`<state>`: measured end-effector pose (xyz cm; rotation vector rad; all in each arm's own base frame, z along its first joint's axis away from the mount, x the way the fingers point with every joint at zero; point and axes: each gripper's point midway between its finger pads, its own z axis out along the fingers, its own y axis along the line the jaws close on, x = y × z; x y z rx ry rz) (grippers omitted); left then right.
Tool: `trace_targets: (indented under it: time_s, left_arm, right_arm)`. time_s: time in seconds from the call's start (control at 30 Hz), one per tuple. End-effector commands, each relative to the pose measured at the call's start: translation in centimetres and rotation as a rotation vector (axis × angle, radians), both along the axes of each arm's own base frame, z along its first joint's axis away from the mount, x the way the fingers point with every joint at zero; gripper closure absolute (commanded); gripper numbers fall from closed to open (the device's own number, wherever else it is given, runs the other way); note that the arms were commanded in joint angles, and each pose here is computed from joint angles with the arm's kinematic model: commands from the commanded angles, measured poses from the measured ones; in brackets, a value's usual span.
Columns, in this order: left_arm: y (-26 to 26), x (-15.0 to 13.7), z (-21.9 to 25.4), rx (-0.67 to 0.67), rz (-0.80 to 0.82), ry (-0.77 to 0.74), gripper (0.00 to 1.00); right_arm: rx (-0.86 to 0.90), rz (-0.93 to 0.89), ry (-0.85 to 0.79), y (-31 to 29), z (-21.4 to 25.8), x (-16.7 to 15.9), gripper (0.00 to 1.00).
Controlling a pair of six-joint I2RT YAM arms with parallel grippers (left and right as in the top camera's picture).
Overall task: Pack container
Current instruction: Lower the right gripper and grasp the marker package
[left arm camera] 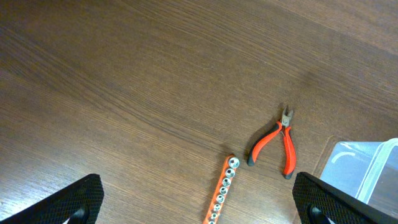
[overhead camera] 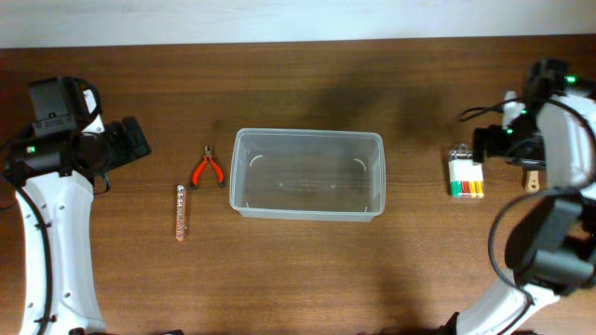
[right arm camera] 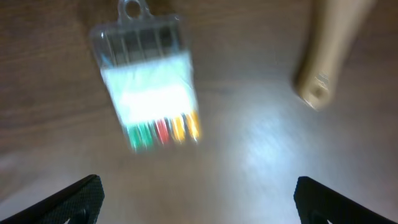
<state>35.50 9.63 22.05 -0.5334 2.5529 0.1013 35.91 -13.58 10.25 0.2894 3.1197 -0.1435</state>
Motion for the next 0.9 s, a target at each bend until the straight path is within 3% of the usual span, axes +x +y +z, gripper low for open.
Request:
trace_targets:
  time_s: [0.0,0.3,0.87]
  left_arm:
    - [0.1,-0.2,0.6,-0.005,0.01,-0.025,0.01]
    - [0.1,-0.2,0.6,-0.005,0.01,-0.025,0.01]
    - [0.1,0.0,0.7,-0.003,0.01,-0.034,0.01]
  right_arm:
    - [0.011,0.064,0.016,1.6,-2.4,1.6,0.01]
    - [0.007,0.104,0.005,2.8,-5.6,3.9,0.02]
    - [0.02,0.058,0.043,1.4,-8.7,2.2,0.01]
